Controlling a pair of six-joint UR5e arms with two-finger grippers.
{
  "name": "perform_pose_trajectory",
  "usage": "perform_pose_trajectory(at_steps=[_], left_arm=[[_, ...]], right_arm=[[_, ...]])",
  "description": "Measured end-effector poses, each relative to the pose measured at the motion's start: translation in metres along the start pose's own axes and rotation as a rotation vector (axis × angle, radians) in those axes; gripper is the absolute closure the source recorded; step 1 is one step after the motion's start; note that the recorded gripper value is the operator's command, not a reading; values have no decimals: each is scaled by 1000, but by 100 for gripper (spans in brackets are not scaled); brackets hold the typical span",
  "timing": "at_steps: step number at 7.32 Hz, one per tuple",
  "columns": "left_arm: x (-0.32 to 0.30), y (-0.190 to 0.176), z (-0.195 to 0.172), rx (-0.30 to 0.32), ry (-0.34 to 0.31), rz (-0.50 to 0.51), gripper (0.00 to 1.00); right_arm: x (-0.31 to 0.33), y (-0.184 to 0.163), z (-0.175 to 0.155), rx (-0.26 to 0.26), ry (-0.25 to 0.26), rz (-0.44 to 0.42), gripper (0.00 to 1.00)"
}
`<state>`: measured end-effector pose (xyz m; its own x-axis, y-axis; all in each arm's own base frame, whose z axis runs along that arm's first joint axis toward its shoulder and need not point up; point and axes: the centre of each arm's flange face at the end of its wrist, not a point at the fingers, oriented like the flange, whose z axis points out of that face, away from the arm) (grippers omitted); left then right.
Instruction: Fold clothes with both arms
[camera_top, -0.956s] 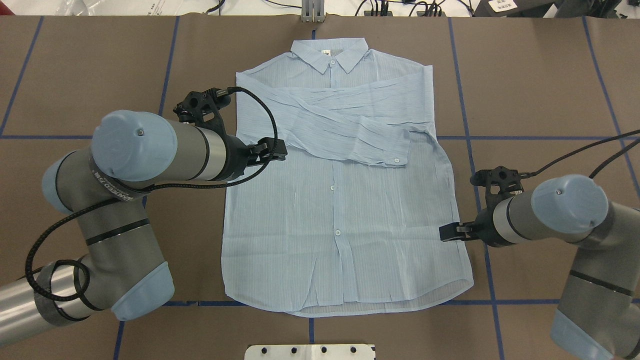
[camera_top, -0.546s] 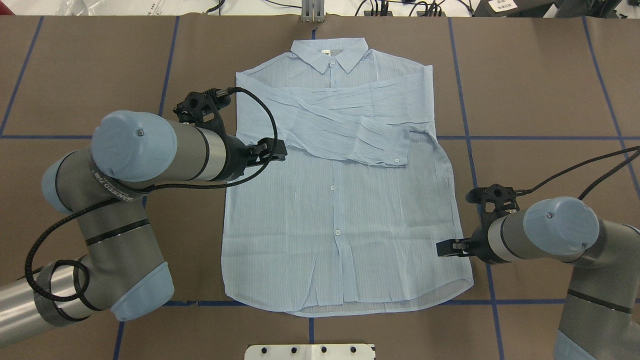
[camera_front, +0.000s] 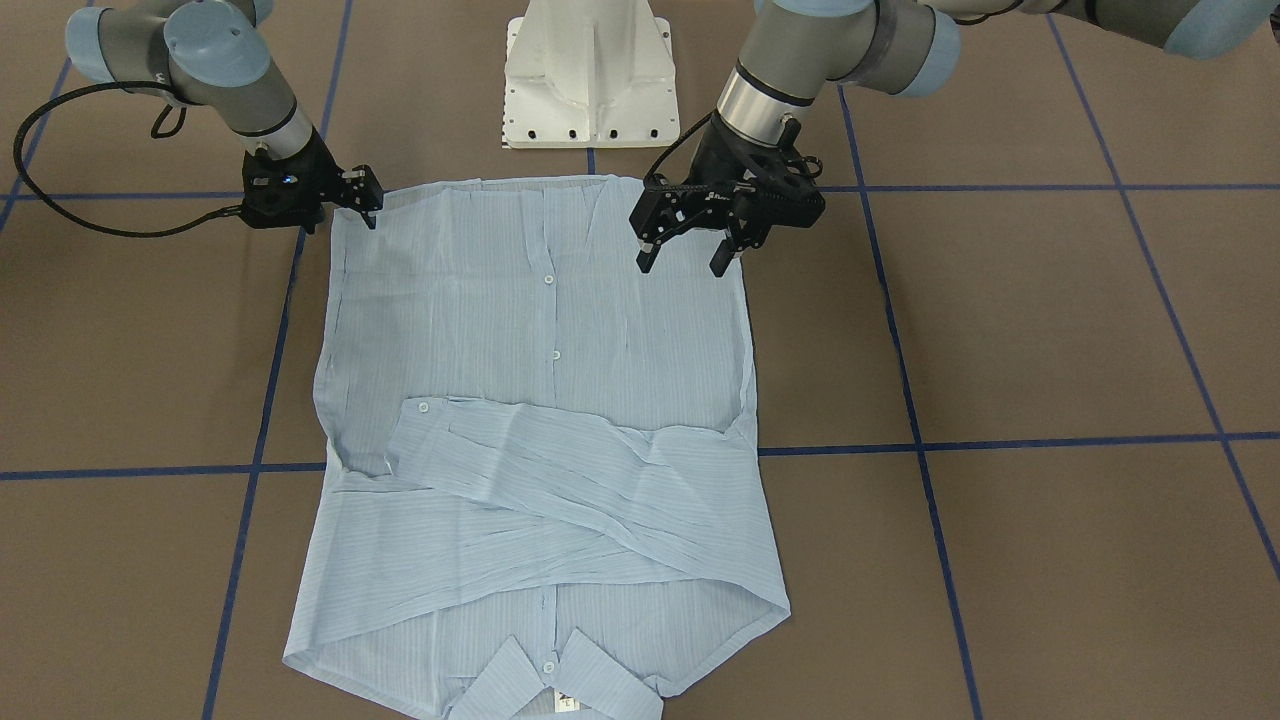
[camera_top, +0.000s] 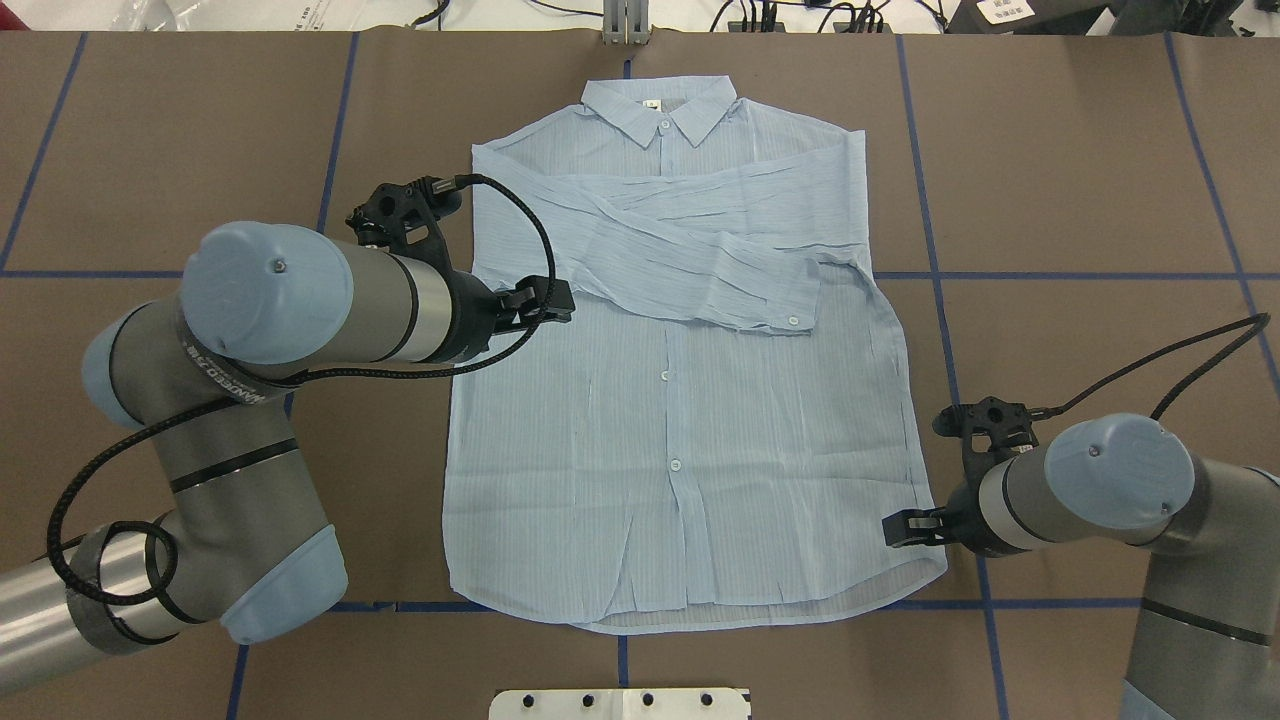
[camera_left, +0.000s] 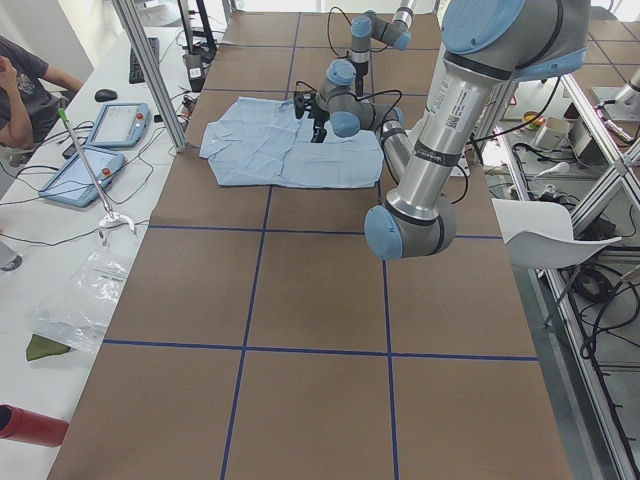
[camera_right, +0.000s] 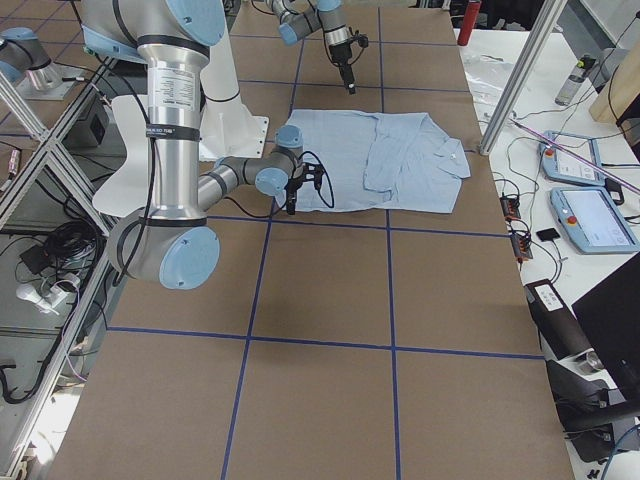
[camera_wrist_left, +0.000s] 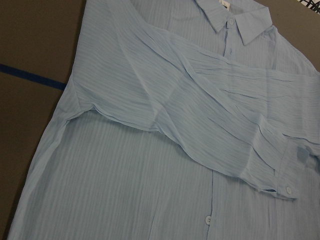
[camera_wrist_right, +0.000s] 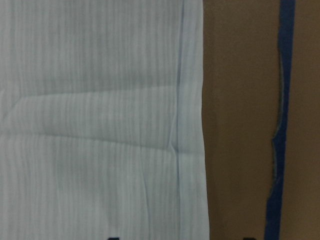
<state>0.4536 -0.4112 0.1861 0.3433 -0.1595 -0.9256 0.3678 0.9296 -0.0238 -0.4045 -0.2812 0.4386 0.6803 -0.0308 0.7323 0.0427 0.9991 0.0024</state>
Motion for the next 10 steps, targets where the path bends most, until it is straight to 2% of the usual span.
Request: perform_pose_trajectory(at_steps=[4, 10], left_arm=[[0, 0, 0, 2, 0, 0, 4], [-2, 1, 1, 0, -3, 0, 5]], right_arm=[[3, 3, 6, -33, 8, 4, 37], [10, 5, 9, -58, 16, 13, 39]])
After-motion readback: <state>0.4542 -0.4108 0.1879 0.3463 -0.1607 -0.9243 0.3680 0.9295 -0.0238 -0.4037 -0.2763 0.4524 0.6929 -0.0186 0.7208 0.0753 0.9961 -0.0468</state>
